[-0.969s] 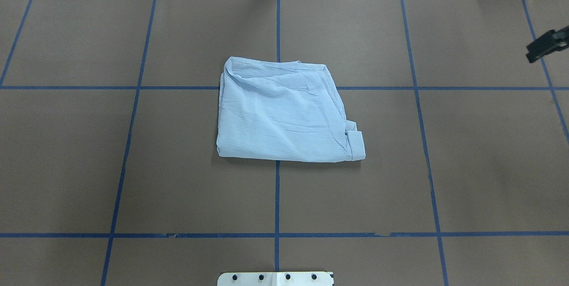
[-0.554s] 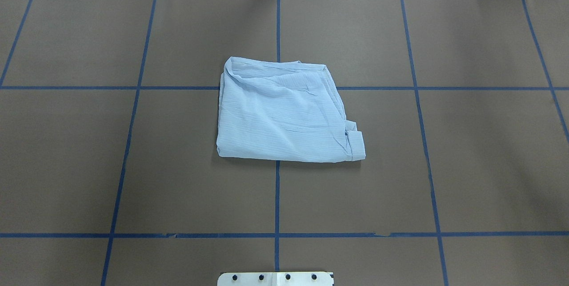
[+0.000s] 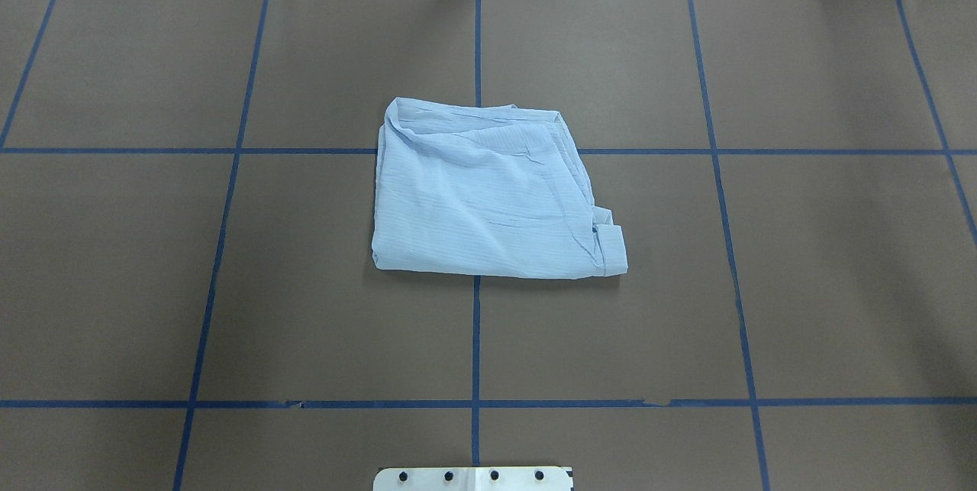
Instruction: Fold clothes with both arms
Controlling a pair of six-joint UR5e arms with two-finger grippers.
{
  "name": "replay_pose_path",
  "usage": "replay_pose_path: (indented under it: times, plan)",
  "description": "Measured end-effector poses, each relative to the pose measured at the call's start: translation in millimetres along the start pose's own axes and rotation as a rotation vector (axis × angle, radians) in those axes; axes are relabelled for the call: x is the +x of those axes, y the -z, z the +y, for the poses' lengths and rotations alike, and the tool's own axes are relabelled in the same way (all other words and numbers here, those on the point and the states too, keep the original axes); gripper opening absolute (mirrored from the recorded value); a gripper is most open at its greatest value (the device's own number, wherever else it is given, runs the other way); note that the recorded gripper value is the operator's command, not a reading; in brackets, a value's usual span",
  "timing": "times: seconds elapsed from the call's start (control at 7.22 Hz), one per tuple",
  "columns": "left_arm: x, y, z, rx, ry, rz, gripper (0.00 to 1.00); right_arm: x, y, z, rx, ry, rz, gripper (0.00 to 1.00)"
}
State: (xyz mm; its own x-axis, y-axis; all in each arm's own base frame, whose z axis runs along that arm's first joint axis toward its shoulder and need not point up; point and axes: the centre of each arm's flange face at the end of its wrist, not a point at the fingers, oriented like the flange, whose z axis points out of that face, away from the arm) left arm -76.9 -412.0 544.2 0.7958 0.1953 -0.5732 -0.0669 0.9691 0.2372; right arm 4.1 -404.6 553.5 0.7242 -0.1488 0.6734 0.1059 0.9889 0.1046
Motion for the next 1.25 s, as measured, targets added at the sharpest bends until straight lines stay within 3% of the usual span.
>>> replay_pose_path:
  times: [0.42,0.69,0.97,1.25]
  plan:
    - [-43.5,0.8,45.8,0.003,0.077,0.007,1.00,9.1,-3.9,5.9,-0.009,-0.023,0.001,1.00]
    - [-55.3,-5.5,70.8,0.006,0.096,0.068,1.00,19.2,-4.6,9.3,-0.010,-0.056,0.001,1.00]
    - [-54.7,-12.4,74.4,0.009,0.172,0.151,1.00,28.0,-8.8,14.3,-0.020,-0.079,0.001,1.00]
    - [-49.3,-17.8,68.0,0.000,0.170,0.147,1.00,32.6,-13.3,19.2,-0.031,-0.092,0.000,1.00]
